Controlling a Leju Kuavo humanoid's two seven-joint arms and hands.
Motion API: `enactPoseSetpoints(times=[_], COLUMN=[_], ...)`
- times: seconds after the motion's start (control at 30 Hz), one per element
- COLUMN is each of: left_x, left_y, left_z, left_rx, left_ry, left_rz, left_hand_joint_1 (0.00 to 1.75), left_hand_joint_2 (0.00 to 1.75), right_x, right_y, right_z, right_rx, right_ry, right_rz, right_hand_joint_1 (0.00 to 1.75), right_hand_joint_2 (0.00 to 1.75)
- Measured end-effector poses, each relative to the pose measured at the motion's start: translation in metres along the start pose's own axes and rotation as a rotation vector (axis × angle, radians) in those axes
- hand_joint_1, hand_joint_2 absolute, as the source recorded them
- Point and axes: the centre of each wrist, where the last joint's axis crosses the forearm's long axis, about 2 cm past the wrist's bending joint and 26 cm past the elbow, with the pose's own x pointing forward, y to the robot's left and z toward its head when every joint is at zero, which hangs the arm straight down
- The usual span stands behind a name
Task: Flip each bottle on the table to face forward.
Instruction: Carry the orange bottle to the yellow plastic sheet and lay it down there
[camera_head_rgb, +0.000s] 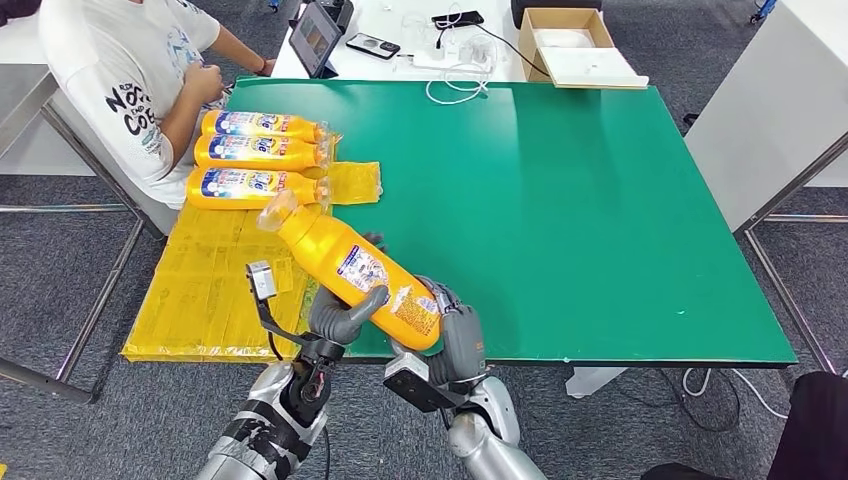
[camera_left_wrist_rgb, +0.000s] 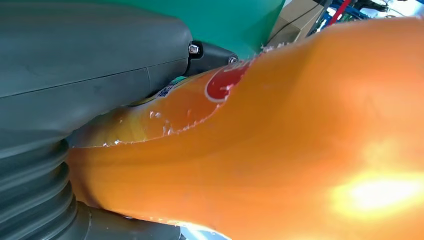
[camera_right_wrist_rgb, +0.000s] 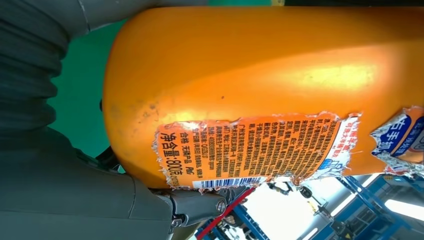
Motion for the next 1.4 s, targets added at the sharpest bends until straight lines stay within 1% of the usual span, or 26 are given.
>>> enactPoseSetpoints(times=[0.33, 0.43, 0.47, 0.5, 0.57, 0.6, 0.63, 0.73, 0.9, 1.0, 1.13, 1.27, 1.4], left_x=[0.0, 0.0, 0.0, 0.0, 0.0, 0.001, 0.001, 0.005, 0.012, 0.018, 0.031, 0.042, 0.045], left_y=[0.0, 0.0, 0.0, 0.0, 0.0, 0.0, 0.0, -0.002, -0.001, 0.002, 0.011, 0.019, 0.022], left_z=[0.0, 0.0, 0.0, 0.001, 0.0, 0.0, -0.001, -0.005, -0.011, -0.016, -0.022, -0.026, -0.027], left_rx=[0.002, 0.002, 0.003, 0.003, 0.003, 0.002, 0.001, 0.012, 0.084, 0.135, 0.234, 0.28, 0.291], left_ry=[-0.002, -0.001, -0.001, -0.001, 0.0, 0.0, -0.001, -0.014, -0.066, -0.101, -0.175, -0.215, -0.226], left_rz=[0.003, 0.003, 0.003, 0.003, 0.002, 0.0, -0.008, -0.073, -0.258, -0.348, -0.476, -0.516, -0.52], left_hand_joint_1=[1.75, 1.75, 1.75, 1.75, 1.75, 1.75, 1.75, 1.75, 1.75, 1.75, 1.75, 1.75, 1.75], left_hand_joint_2=[1.75, 1.75, 1.75, 1.75, 1.75, 1.75, 1.75, 1.75, 1.75, 1.75, 1.75, 1.75, 1.75], right_x=[-0.001, -0.001, -0.001, -0.001, -0.001, -0.002, -0.002, -0.003, -0.001, 0.003, 0.01, 0.016, 0.02], right_y=[0.001, 0.001, 0.001, 0.001, 0.001, 0.002, 0.002, 0.006, 0.005, 0.001, -0.009, -0.018, -0.022], right_z=[0.0, 0.0, 0.0, 0.0, -0.001, 0.0, 0.001, 0.007, 0.009, 0.006, 0.0, -0.005, -0.007], right_rx=[0.01, 0.012, 0.013, 0.013, 0.017, 0.022, 0.03, 0.052, 0.056, 0.037, -0.002, -0.036, -0.059], right_ry=[0.003, 0.007, 0.01, 0.013, 0.022, 0.029, 0.039, 0.072, 0.096, 0.089, 0.067, 0.037, 0.018], right_rz=[0.003, 0.005, 0.007, 0.008, 0.014, 0.017, 0.019, 0.009, -0.015, -0.034, -0.076, -0.093, -0.096], right_hand_joint_1=[1.72, 1.66, 1.4, 0.97, 0.16, 0.0, 0.0, 0.0, 0.0, 0.0, 0.0, 0.0, 0.0], right_hand_joint_2=[1.75, 1.75, 1.75, 1.75, 0.87, 0.44, 0.0, 0.0, 0.0, 0.0, 0.0, 0.0, 0.0])
